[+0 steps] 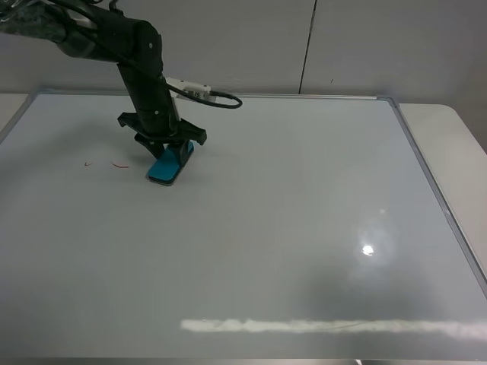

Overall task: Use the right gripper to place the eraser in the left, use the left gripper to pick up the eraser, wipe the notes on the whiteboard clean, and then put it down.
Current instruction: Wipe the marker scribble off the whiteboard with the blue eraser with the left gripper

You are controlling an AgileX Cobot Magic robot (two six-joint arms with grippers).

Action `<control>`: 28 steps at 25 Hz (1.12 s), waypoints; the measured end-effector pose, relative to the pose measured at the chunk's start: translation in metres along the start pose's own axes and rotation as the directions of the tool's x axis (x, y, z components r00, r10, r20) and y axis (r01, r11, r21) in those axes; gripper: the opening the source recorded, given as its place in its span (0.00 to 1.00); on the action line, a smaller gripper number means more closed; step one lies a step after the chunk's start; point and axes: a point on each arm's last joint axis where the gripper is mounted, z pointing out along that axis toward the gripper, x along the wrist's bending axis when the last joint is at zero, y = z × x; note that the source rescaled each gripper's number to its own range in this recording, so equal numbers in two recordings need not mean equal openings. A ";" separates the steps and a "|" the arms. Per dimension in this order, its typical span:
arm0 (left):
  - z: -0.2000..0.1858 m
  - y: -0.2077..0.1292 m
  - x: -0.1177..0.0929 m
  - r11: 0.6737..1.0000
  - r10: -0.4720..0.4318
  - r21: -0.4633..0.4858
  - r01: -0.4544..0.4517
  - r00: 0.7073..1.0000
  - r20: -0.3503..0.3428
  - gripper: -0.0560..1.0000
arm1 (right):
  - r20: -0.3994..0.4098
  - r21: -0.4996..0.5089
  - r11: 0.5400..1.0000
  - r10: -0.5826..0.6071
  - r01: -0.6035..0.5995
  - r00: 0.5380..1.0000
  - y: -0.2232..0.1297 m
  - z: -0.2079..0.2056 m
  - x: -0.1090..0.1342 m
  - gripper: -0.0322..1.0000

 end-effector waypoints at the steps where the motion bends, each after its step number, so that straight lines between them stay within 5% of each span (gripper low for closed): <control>1: 0.000 0.000 0.011 1.000 -0.023 -0.003 0.023 1.000 -0.004 0.09 | 0.000 0.000 1.000 0.000 0.000 1.000 0.000 0.000 0.000 0.99; 10: -0.008 -0.045 0.098 0.964 -0.254 -0.084 0.251 0.966 -0.035 0.09 | 0.000 0.000 1.000 0.000 0.000 1.000 0.000 0.000 0.000 0.99; 16: -0.016 -0.086 0.166 0.869 -0.490 -0.110 0.482 0.870 -0.058 0.09 | 0.000 0.000 1.000 0.000 0.000 1.000 0.000 0.000 0.000 0.99; 21: -0.018 -0.100 0.191 0.806 -0.589 -0.120 0.579 0.805 -0.071 0.09 | 0.000 0.000 1.000 0.000 0.000 1.000 0.000 0.000 0.000 0.99; 24: -0.018 -0.098 0.187 0.821 -0.568 -0.119 0.558 0.819 -0.082 0.09 | 0.000 0.000 1.000 0.000 0.000 1.000 0.000 0.000 0.000 0.99; 28: -0.015 -0.089 0.166 0.880 -0.471 -0.115 0.460 0.875 -0.111 0.09 | 0.000 0.000 1.000 0.000 0.000 1.000 0.000 0.000 0.000 0.99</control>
